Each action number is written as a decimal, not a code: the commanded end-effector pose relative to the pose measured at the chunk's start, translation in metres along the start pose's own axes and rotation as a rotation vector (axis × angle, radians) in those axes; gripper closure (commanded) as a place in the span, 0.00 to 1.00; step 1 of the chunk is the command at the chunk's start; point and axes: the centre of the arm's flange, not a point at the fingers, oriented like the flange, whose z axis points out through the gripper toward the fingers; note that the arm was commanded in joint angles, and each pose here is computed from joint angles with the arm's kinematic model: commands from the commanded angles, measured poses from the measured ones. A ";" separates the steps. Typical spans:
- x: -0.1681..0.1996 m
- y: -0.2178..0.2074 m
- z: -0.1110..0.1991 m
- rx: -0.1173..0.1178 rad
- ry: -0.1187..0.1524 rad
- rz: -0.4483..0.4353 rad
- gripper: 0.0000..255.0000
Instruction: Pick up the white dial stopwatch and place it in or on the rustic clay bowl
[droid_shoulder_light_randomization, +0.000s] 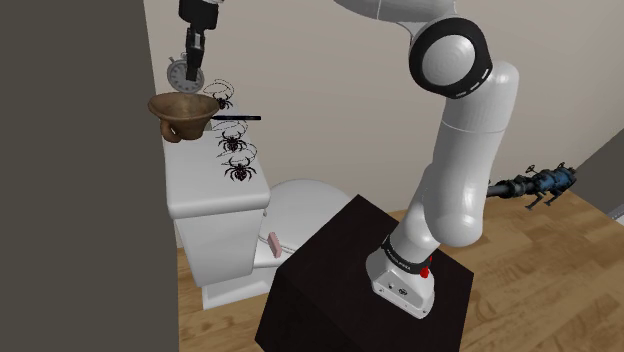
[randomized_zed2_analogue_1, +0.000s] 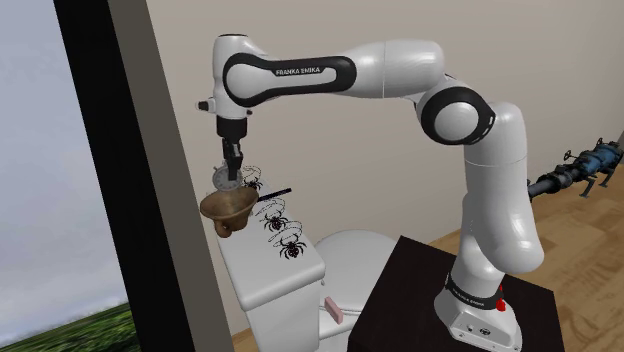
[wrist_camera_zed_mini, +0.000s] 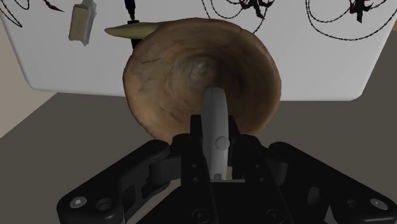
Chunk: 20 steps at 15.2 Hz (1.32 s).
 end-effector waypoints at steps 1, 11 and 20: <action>-0.002 0.000 0.012 -0.001 0.001 0.000 1.00; -0.004 -0.001 0.026 -0.001 0.001 0.000 1.00; -0.004 -0.001 0.000 -0.001 0.001 0.000 0.00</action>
